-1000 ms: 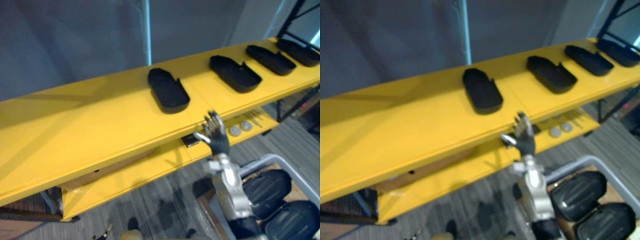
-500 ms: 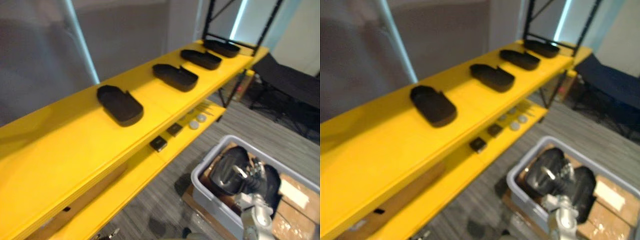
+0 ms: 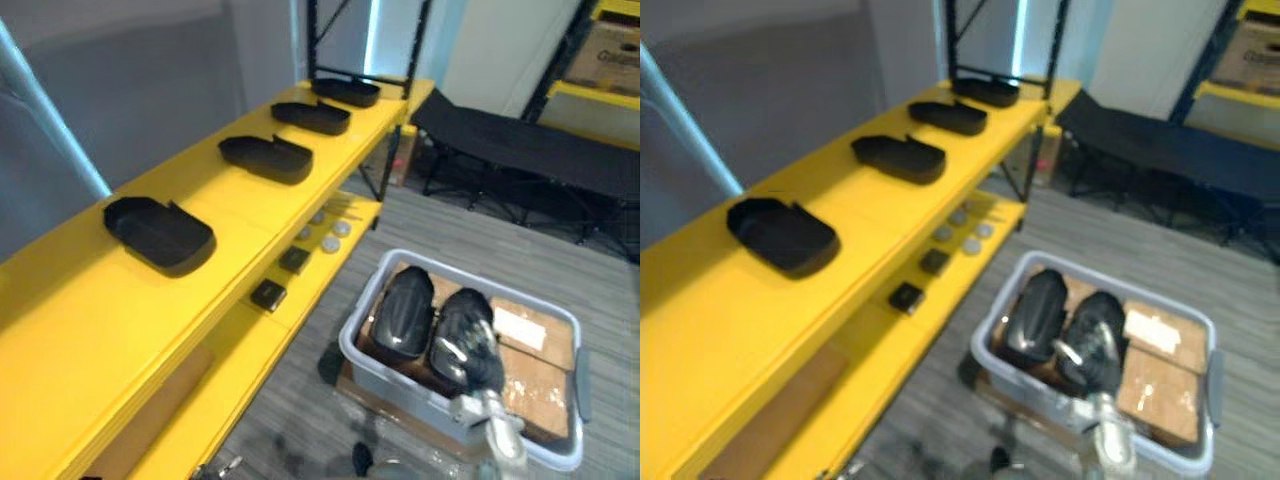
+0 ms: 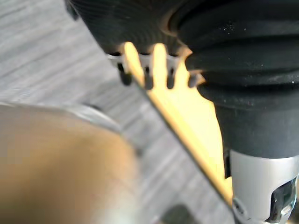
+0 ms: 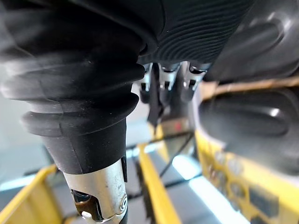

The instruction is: Walk over and take plastic housings, then place them on the shelf

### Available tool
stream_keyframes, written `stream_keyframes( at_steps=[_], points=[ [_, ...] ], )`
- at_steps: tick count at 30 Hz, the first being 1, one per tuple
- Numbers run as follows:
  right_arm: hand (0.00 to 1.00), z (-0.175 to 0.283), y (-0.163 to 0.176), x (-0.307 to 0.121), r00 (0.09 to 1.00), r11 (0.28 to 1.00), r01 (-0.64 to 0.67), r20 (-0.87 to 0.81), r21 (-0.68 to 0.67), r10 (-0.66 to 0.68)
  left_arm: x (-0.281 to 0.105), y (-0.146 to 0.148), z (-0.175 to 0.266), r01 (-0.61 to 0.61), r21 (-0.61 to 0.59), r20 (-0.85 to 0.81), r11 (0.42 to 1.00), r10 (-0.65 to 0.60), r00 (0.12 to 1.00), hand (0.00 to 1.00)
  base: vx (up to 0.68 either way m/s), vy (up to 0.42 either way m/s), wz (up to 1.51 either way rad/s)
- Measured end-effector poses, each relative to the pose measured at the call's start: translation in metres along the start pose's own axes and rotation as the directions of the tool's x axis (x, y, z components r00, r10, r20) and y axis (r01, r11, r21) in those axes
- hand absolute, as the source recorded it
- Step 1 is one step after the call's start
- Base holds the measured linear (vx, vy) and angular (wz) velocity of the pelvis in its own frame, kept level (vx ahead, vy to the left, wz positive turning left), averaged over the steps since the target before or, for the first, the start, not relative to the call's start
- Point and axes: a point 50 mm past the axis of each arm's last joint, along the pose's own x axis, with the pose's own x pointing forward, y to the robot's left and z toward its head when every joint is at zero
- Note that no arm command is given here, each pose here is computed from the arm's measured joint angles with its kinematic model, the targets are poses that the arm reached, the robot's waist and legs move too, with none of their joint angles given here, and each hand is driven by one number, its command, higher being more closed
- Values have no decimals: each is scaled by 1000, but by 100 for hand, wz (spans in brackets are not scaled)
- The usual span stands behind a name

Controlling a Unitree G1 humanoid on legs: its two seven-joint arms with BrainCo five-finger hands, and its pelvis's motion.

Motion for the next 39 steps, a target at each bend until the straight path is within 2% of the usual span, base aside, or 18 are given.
stream_keyframes(
  at_steps=[3,5,8,10,14,18,22,23,27,30,32,34,39],
  points=[
    [0,13,7,14,997,1000,-23,76,3,22,2,-5,9,20,6,32,1000,-20,999,0,-110,211,-34],
    [0,11,14,17,997,1000,-18,70,16,17,3,-3,19,16,25,71,1000,-18,997,0,-124,190,-16],
    [0,5,11,13,998,999,40,41,31,-41,4,0,24,-1,138,101,990,-13,995,0,-69,151,-9],
    [0,2,5,9,995,995,91,27,40,-92,5,-12,32,28,207,122,978,-54,991,0,-92,162,-31],
    [0,-16,0,-19,990,985,138,-49,106,-133,4,-19,47,46,195,181,980,-82,980,0,-173,84,-54],
    [0,-21,16,-29,995,986,88,-52,143,-82,4,-21,52,54,129,193,990,-79,978,0,-146,-20,-54],
    [0,-21,35,-20,999,985,17,-32,170,-11,5,1,44,5,142,154,990,-27,988,0,-5,-166,-44],
    [0,-25,39,-17,999,981,20,-49,191,-11,4,17,32,-27,148,110,989,10,994,0,-1,-173,-57],
    [0,-30,23,-17,987,956,145,-101,255,-123,1,24,7,-18,156,13,988,16,1000,0,-26,-221,-29],
    [0,-45,20,-22,966,951,201,-209,233,-153,-6,40,-17,-57,107,-45,993,63,997,0,-83,-234,-73],
    [0,-44,10,-17,958,950,232,-216,210,-186,-6,33,-20,-48,64,-57,997,51,997,0,-144,-267,-55],
    [0,-37,-14,-11,944,940,299,-197,166,-266,-9,14,-29,-14,-10,-49,1000,13,999,0,-187,-50,-50],
    [0,-25,-42,-7,900,902,424,-146,78,-411,-9,9,-23,-9,-34,16,999,9,1000,0,-113,37,-7]
  ],
)
